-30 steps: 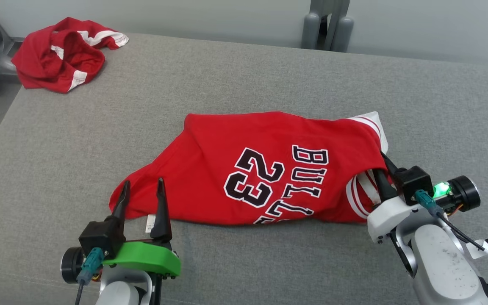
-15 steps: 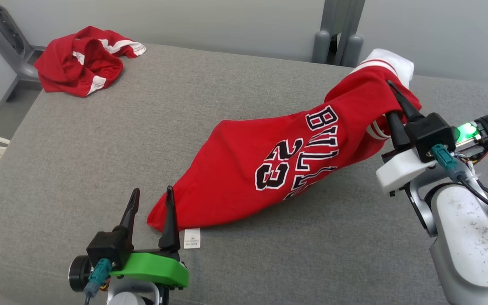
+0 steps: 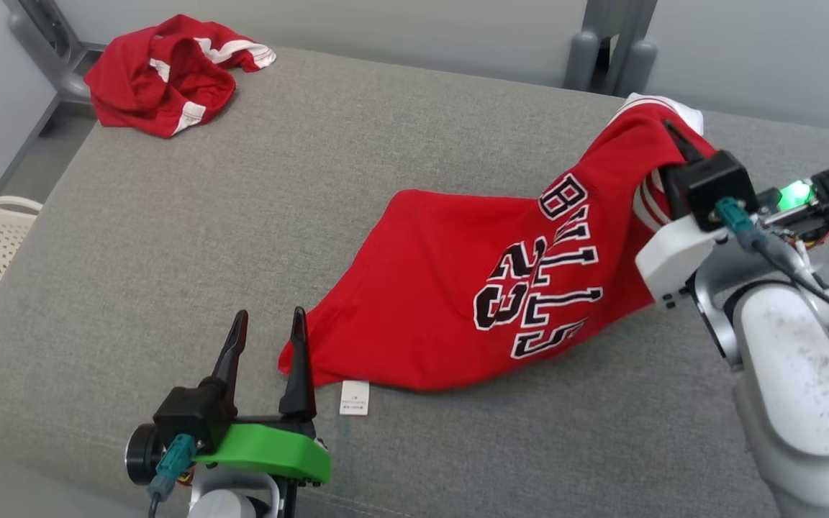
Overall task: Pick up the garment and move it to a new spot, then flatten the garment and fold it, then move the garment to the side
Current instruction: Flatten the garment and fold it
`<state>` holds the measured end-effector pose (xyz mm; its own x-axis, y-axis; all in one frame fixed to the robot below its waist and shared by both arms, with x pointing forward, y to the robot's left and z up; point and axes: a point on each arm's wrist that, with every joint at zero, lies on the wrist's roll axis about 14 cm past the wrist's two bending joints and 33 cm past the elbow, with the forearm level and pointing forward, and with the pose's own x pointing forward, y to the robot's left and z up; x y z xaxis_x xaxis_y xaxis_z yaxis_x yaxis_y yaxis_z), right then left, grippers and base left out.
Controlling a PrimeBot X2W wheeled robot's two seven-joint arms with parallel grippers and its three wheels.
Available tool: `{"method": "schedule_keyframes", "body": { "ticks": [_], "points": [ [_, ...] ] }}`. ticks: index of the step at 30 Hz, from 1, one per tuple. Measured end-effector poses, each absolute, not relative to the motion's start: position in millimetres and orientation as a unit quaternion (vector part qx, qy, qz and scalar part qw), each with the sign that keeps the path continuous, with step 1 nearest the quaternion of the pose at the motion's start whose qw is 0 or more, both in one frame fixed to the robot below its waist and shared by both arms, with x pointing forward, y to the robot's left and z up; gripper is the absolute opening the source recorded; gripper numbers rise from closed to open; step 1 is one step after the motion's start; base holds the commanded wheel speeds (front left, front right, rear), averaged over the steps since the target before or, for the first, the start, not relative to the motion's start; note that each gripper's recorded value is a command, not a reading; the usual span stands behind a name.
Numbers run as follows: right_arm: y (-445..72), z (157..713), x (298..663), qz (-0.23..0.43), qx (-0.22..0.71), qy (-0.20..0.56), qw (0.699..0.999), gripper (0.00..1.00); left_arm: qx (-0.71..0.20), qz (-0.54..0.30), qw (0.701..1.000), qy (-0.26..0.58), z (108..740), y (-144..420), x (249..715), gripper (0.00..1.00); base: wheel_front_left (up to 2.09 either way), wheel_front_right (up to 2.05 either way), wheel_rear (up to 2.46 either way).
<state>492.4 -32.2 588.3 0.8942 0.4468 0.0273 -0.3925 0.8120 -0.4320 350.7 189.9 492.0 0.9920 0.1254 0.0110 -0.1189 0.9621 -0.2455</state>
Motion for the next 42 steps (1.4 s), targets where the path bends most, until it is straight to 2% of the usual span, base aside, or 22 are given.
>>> {"method": "schedule_keyframes", "body": {
  "ticks": [9, 15, 16, 17, 18, 26, 34, 42],
  "points": [
    [-30.7, 562.4, 585.5, 0.213, -0.243, -0.024, 0.946, 0.0, -0.128, 0.054, 0.99, -0.007, 490.8, 186.6, 369.4, 1.0, 0.0, 0.0, 0.0],
    [-4.2, 543.2, 622.7, 0.233, -0.233, -0.023, 0.944, 0.02, -0.125, 0.071, 0.99, 0.008, 481.3, 195.8, 374.2, 1.0, 0.0, 0.0, 0.0],
    [4.3, 534.5, 624.5, 0.243, -0.232, -0.019, 0.942, 0.23, -0.124, 0.075, 0.989, 0.012, 478.9, 197.9, 374.4, 1.0, 0.0, 0.0, 0.0],
    [12.1, 526.9, 624.6, 0.253, -0.226, -0.015, 0.941, 0.87, -0.123, 0.077, 0.989, 0.015, 477.3, 199.3, 374.6, 1.0, 0.0, 0.0, 0.0],
    [22.4, 517.4, 623.6, 0.267, -0.219, -0.011, 0.938, 1.0, -0.122, 0.081, 0.989, 0.019, 474.7, 201.3, 374.4, 1.0, 0.0, 0.0, 0.0],
    [48.8, 482.5, 621.8, 0.308, -0.203, 0.008, 0.929, 1.0, -0.116, 0.092, 0.988, 0.037, 462.3, 206.3, 378.5, 1.0, 0.0, 0.0, 0.0],
    [6.7, 486.4, 620.8, 0.267, -0.17, 0.019, 0.948, 1.0, -0.106, 0.071, 0.991, 0.029, 465.5, 196.9, 388.0, 1.0, 0.0, 0.0, 0.0],
    [-46.7, 482.4, 588.7, 0.217, -0.132, 0.052, 0.966, 1.0, -0.11, 0.039, 0.993, 0.006, 480.3, 179.2, 391.1, 1.0, 0.0, 0.0, 0.0]
  ]
}}
